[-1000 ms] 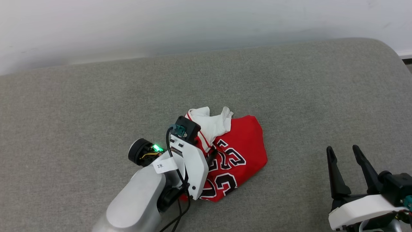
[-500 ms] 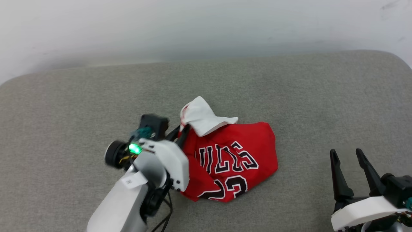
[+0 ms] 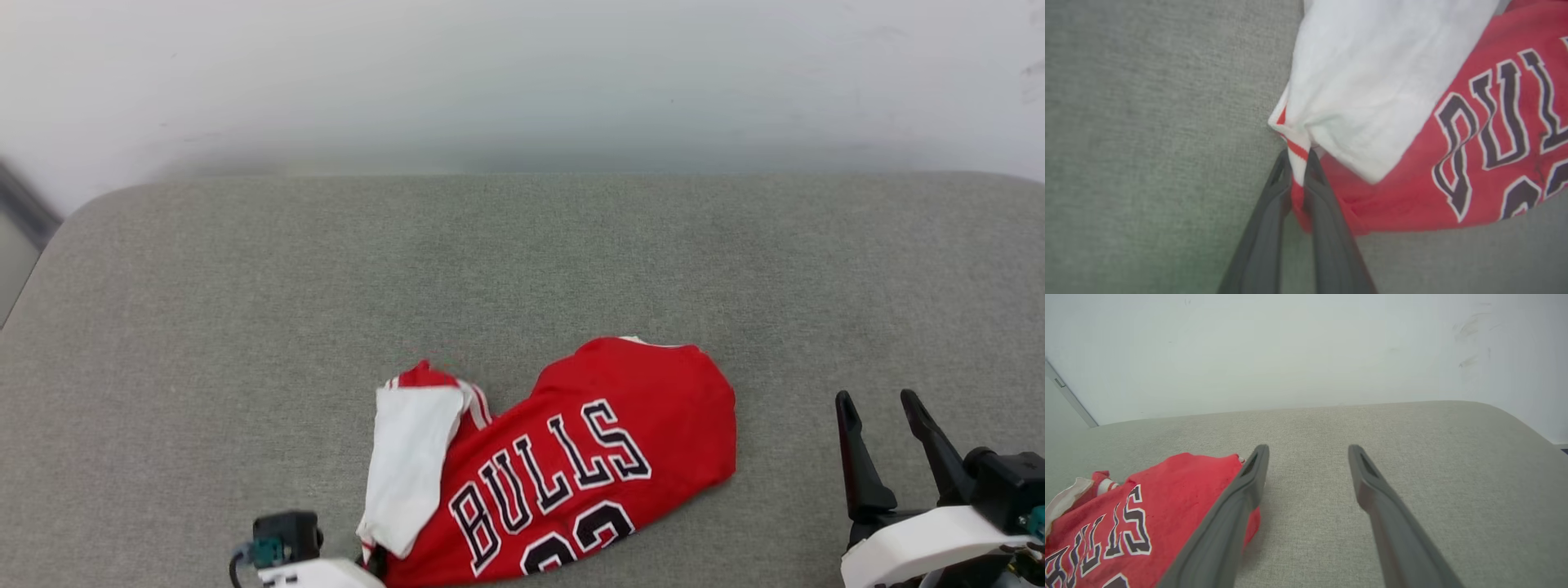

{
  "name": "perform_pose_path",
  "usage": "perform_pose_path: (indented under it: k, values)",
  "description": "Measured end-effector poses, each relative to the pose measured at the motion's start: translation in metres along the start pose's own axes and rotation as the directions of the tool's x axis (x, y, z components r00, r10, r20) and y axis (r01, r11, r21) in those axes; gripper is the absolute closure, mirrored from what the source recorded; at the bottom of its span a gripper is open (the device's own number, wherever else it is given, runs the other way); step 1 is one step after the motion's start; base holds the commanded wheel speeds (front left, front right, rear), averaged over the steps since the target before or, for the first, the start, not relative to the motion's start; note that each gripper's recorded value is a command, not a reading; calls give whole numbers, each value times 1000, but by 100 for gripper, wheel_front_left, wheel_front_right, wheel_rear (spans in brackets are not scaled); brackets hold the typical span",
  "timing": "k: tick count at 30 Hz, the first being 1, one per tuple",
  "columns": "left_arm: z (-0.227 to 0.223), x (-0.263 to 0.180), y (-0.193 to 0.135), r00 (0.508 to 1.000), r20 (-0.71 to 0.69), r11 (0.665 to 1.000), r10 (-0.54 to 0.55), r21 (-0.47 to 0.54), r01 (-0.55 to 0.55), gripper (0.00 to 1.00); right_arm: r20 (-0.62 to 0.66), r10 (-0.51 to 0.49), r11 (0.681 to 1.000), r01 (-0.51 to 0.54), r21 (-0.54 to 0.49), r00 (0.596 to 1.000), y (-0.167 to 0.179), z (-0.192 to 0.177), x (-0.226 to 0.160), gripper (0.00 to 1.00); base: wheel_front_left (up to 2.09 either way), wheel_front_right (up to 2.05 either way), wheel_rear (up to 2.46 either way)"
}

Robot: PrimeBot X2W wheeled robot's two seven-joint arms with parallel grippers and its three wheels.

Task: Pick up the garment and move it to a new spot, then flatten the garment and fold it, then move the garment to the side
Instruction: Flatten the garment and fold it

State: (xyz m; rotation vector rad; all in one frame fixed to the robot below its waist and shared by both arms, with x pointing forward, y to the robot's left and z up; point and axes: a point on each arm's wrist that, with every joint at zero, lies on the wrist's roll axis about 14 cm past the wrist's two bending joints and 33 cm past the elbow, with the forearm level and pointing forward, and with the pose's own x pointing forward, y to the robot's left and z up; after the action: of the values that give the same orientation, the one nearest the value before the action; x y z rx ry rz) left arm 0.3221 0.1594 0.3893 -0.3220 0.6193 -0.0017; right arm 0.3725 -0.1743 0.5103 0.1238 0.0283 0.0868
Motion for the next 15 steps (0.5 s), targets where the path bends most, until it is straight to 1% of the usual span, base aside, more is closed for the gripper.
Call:
perform_pose_path:
  k: [3, 4, 5, 6, 10, 12, 15]
  values:
    - [-23, -7, 6, 998, -60, 1000, 19, -18, -20, 100, 7, 6, 1000, -6, -2, 1000, 2, 3, -1, 0, 0, 0, 0]
    - [-27, -8, 5, 998, -67, 1000, 18, -21, -20, 72, 7, 8, 1000, -8, -2, 1000, 3, 4, -1, 0, 0, 0, 0]
    - [-29, -9, 3, 997, -70, 1000, 15, -20, -17, 34, 7, 8, 1000, -8, -2, 1000, 3, 4, -3, 0, 0, 0, 0]
    - [-30, -10, 3, 998, -69, 1000, 13, -15, -14, 0, 8, 7, 1000, -7, -3, 1000, 3, 4, -5, 0, 0, 0, 0]
    - [-17, -14, -5, 1000, 14, 1000, -6, 22, 6, 0, 20, 4, 1000, -4, -9, 1000, 2, 9, -11, 0, 0, 0, 0]
    - [0, -15, -7, 996, 92, 999, -17, 50, 12, 0, 21, 2, 1000, -1, -12, 1000, 1, 10, -15, 0, 0, 0, 0]
    - [32, -17, -19, 974, 220, 994, -60, 99, 39, 0, 34, -6, 1000, 6, -15, 999, -1, 15, -18, 0, 0, 0, 0]
